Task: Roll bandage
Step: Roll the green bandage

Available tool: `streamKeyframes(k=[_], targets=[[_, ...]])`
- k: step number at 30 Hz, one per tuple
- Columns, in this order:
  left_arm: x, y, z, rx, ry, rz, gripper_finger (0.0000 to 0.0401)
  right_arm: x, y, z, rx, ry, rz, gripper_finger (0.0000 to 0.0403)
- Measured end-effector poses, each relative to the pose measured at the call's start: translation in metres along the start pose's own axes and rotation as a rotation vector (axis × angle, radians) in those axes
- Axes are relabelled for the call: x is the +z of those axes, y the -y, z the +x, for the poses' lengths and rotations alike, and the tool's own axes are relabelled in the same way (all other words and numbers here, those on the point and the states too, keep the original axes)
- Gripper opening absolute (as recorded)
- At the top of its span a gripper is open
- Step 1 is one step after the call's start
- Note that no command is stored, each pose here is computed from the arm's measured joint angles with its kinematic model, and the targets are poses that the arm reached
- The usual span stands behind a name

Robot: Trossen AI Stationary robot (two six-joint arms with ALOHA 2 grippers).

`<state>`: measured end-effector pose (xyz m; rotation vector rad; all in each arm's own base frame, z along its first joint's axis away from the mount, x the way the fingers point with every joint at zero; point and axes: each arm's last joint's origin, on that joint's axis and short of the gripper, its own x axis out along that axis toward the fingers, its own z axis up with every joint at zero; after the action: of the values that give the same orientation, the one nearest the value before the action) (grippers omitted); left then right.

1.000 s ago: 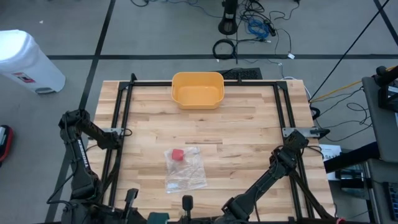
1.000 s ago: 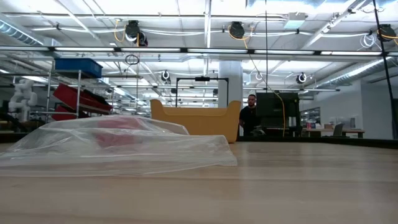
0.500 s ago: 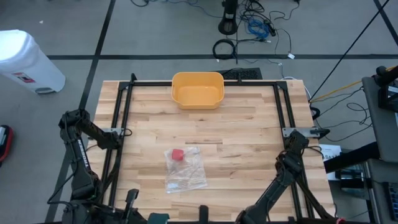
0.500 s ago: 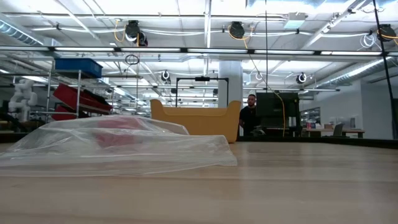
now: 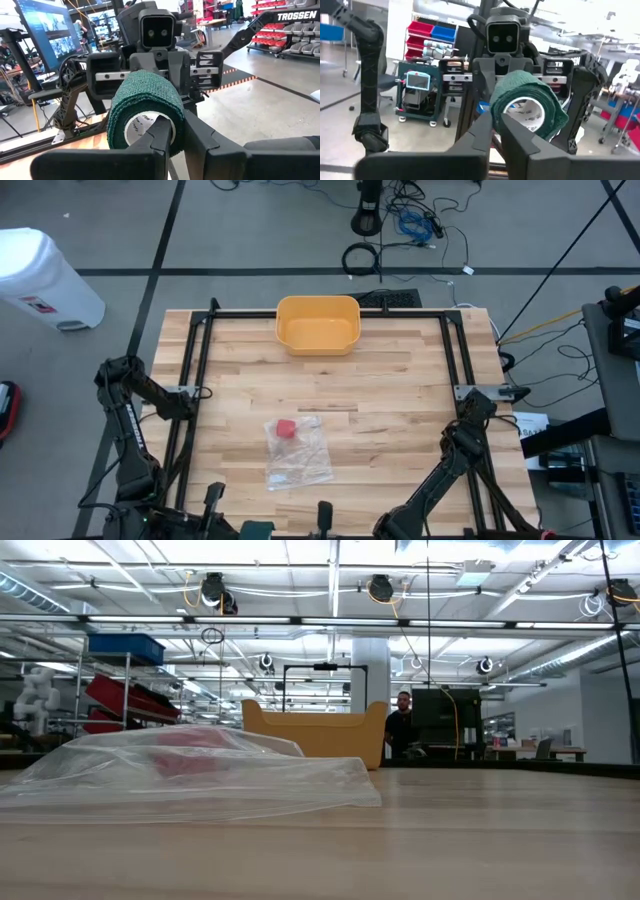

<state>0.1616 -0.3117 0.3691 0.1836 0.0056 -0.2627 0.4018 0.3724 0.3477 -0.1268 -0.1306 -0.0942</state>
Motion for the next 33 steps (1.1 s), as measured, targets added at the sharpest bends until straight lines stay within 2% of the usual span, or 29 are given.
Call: streamKeyframes(k=[9, 15, 18, 26, 33], targets=[[0.000, 0.000, 0.000, -0.001, 0.000, 0.001, 0.0039, -0.005, 0.009, 0.011, 0.007, -0.013, 0.054, 0.0131], [0.000, 0.000, 0.000, 0.001, -0.001, 0.004, 0.0039, -0.005, 0.012, 0.015, 0.020, -0.007, 0.063, 0.0165], [-0.001, -0.002, 0.003, 0.010, -0.005, 0.004, 0.0039, -0.006, 0.015, 0.020, 0.061, 0.006, 0.070, 0.0168], [-0.003, -0.005, 0.006, 0.020, -0.019, 0.011, 0.0039, -0.007, 0.021, 0.026, 0.068, 0.010, 0.093, 0.0163], [-0.003, -0.005, 0.006, 0.018, -0.018, 0.008, 0.0039, -0.007, 0.022, 0.027, 0.061, 0.013, 0.093, 0.0107]])
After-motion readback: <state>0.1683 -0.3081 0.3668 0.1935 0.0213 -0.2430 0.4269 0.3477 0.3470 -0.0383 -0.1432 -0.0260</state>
